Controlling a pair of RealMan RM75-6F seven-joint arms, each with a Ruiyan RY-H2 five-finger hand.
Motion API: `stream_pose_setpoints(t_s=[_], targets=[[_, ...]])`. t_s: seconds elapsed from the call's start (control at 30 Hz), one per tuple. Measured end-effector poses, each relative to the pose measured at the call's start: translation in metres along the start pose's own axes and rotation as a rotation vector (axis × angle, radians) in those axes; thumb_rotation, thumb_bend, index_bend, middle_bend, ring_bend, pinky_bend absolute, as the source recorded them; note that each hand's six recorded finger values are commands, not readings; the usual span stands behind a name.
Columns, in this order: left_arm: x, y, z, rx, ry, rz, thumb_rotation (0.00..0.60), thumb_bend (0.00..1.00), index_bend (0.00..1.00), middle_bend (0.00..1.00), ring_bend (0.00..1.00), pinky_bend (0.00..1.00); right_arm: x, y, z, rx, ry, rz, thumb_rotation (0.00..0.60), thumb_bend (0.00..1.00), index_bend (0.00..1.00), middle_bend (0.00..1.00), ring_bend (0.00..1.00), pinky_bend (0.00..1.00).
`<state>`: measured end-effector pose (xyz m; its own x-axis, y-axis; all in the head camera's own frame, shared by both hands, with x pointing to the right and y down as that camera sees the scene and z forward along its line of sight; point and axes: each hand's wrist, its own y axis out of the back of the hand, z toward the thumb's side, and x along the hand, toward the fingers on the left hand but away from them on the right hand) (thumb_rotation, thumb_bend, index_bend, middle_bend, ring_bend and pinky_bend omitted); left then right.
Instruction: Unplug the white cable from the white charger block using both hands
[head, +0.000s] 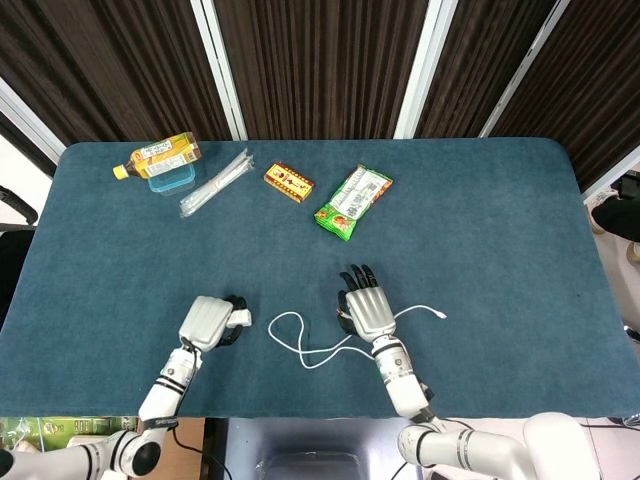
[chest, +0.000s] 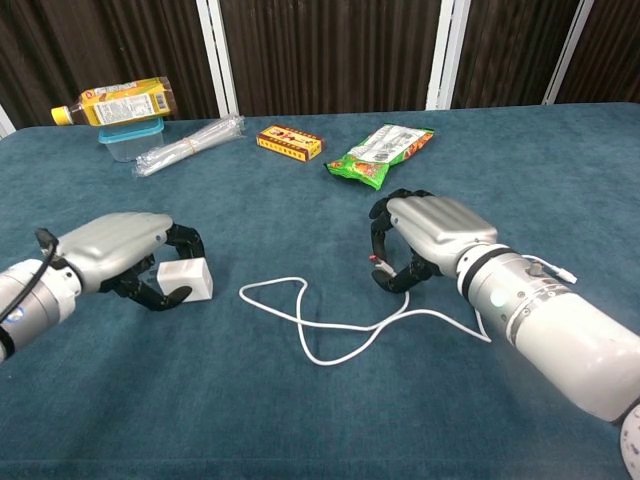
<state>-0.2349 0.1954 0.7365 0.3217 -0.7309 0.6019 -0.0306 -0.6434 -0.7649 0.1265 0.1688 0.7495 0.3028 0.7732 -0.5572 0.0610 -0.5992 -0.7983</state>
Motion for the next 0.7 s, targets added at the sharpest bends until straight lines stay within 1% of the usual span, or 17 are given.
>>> stream_pose_setpoints(t_s=[0.07,0.13,0.2,0.3,0.33,0.4,0.47,0.5,0.6,0.7], targets=[[0.004,-0.006,0.0,-0.009,-0.002,-0.011,0.6,0.54,0.71,0.72,1.0,1.0,-0.002,-0.004,0.0,-0.001,-0.001,0.002,0.6,0.74,0.88,0.26,0.02,0.0],[0.006,-0.009,0.001,-0.011,-0.009,-0.016,0.6,0.55,0.66,0.66,1.0,1.0,-0.002,-0.004,0.0,-0.01,0.003,0.0,0.6,0.74,0.8,0.26,0.02,0.0],[0.007,-0.008,0.002,-0.011,-0.017,-0.017,0.6,0.54,0.61,0.61,1.0,1.0,-0.002,-0.003,0.001,-0.025,0.011,0.001,0.6,0.74,0.57,0.25,0.02,0.0],[0.007,-0.004,0.001,-0.017,-0.022,-0.01,0.6,0.52,0.53,0.51,1.0,1.0,-0.001,0.0,0.002,-0.068,0.026,0.008,0.6,0.71,0.29,0.19,0.0,0.0],[0.007,-0.003,0.0,-0.017,-0.023,-0.01,0.6,0.51,0.49,0.47,1.0,1.0,-0.001,0.002,0.001,-0.077,0.032,0.01,0.6,0.69,0.24,0.17,0.0,0.0],[0.007,-0.002,0.0,-0.016,-0.028,-0.017,0.6,0.49,0.41,0.42,1.0,1.0,0.001,0.007,0.0,-0.086,0.044,0.014,0.6,0.62,0.09,0.1,0.0,0.0],[0.006,0.0,-0.001,-0.016,-0.033,-0.022,0.6,0.47,0.31,0.34,1.0,1.0,0.003,0.011,-0.001,-0.087,0.053,0.026,0.6,0.56,0.02,0.05,0.0,0.0],[0.005,0.002,0.0,-0.017,-0.036,-0.022,0.6,0.46,0.28,0.31,1.0,1.0,0.004,0.013,-0.002,-0.086,0.055,0.032,0.6,0.52,0.0,0.03,0.0,0.0],[0.001,0.009,0.001,-0.024,-0.048,-0.009,0.6,0.45,0.2,0.25,1.0,1.0,0.009,0.022,-0.003,-0.082,0.065,0.048,0.6,0.45,0.0,0.0,0.0,0.0],[-0.005,0.025,0.002,-0.027,-0.067,0.034,0.6,0.43,0.16,0.2,1.0,1.0,0.018,0.037,-0.005,-0.073,0.081,0.05,0.6,0.41,0.0,0.0,0.0,0.0]])
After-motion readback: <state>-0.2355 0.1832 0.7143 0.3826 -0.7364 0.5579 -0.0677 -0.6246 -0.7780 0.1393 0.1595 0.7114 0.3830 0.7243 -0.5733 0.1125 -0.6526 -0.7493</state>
